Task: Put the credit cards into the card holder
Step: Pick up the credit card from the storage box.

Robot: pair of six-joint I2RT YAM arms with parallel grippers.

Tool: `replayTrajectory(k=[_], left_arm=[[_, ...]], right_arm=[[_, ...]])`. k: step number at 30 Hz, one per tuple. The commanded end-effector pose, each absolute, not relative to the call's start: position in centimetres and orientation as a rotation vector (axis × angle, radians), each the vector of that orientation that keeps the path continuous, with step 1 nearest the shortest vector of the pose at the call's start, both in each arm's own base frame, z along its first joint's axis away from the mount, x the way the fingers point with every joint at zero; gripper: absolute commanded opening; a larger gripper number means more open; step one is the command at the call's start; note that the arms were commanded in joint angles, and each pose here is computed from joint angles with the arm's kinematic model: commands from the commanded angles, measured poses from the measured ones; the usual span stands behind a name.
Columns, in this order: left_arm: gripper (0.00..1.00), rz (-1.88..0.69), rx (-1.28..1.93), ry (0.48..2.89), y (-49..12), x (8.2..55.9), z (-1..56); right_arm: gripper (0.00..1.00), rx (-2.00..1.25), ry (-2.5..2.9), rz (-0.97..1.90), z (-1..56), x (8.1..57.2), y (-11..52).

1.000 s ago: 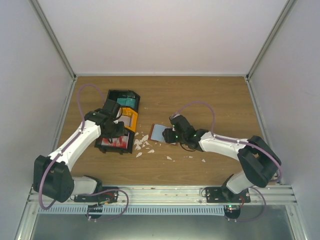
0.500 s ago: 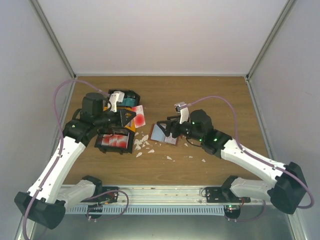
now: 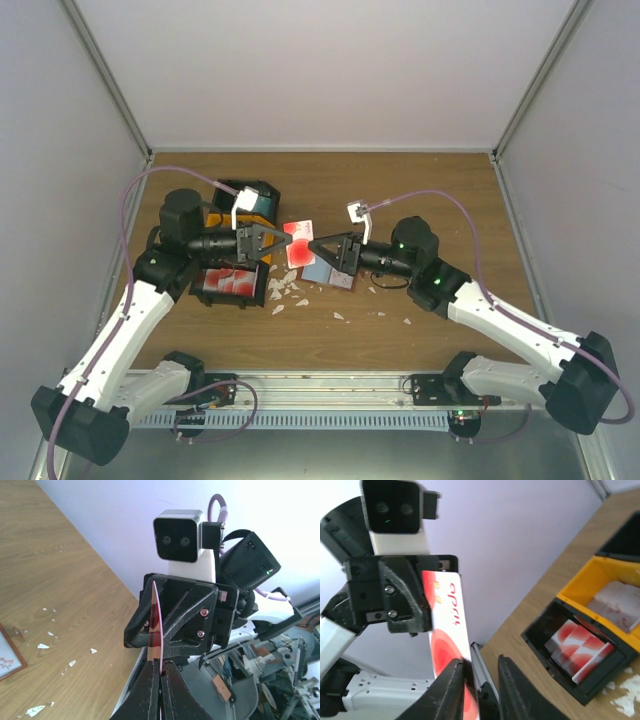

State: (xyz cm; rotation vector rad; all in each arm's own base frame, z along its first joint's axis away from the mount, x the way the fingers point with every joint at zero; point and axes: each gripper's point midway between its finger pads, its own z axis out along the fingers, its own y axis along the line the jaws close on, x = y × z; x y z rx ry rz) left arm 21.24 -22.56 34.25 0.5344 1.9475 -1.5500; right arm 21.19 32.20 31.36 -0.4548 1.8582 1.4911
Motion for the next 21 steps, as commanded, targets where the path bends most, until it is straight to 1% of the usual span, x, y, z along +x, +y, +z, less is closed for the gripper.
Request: replayTrajectory(k=[1, 5, 6, 8, 9, 11, 12, 14, 15, 16, 17, 19, 21], left_arm=[[0.00, -1.650, 0.653, 1.860, -23.0, 19.0, 36.0], [0.00, -1.697, 0.649, 1.881, -23.2, 19.0, 35.9], [0.00, -1.698, 0.648, 1.885, -23.3, 19.1, 35.9], [0.00, -1.697, 0.647, 1.899, -23.3, 19.2, 35.9], [0.00, -1.685, 0.642, 1.911, -23.3, 19.4, 35.8], [0.00, -1.651, 0.628, 1.928, -23.2, 19.8, 35.5], [0.02, -1.637, 0.614, 1.942, -23.2, 20.0, 35.2], [0.21, -1.598, 0.578, 1.969, -23.1, 20.7, 34.3], [0.36, -1.564, 0.551, 1.990, -23.0, 21.3, 33.6], [0.49, -1.512, 0.512, 2.021, -22.8, 22.1, 32.7], [0.57, -1.446, 0.466, 2.050, -22.4, 23.1, 31.8], [0.66, -1.328, 0.377, 2.105, -21.7, 24.9, 29.7], [0.71, -1.232, 0.301, 2.141, -21.0, 26.3, 27.6]], right_arm=[[0.18, -0.491, 1.753, 1.674, 34.1, 19.1, 32.5], [0.16, -0.592, 1.739, 1.752, 34.6, 17.6, 33.2], [0.13, -0.608, 1.736, 1.768, 34.6, 17.3, 33.2], [0.03, -0.606, 1.741, 1.775, 34.4, 17.1, 33.1], [0.01, -0.596, 1.747, 1.768, 34.2, 17.2, 33.0], [0.01, -0.593, 1.740, 1.760, 34.2, 17.1, 32.7], [0.01, -0.593, 1.733, 1.757, 34.4, 17.0, 32.6], [0.00, -0.572, 1.732, 1.724, 34.7, 17.4, 32.3], [0.01, -0.554, 1.742, 1.695, 34.7, 17.8, 32.1], [0.01, -0.524, 1.764, 1.649, 34.5, 18.4, 31.8], [0.01, -0.484, 1.798, 1.590, 34.1, 19.2, 31.4], [0.01, -0.379, 1.882, 1.441, 32.7, 21.2, 30.1], [0.00, -0.265, 1.964, 1.313, 30.8, 23.0, 28.2]])
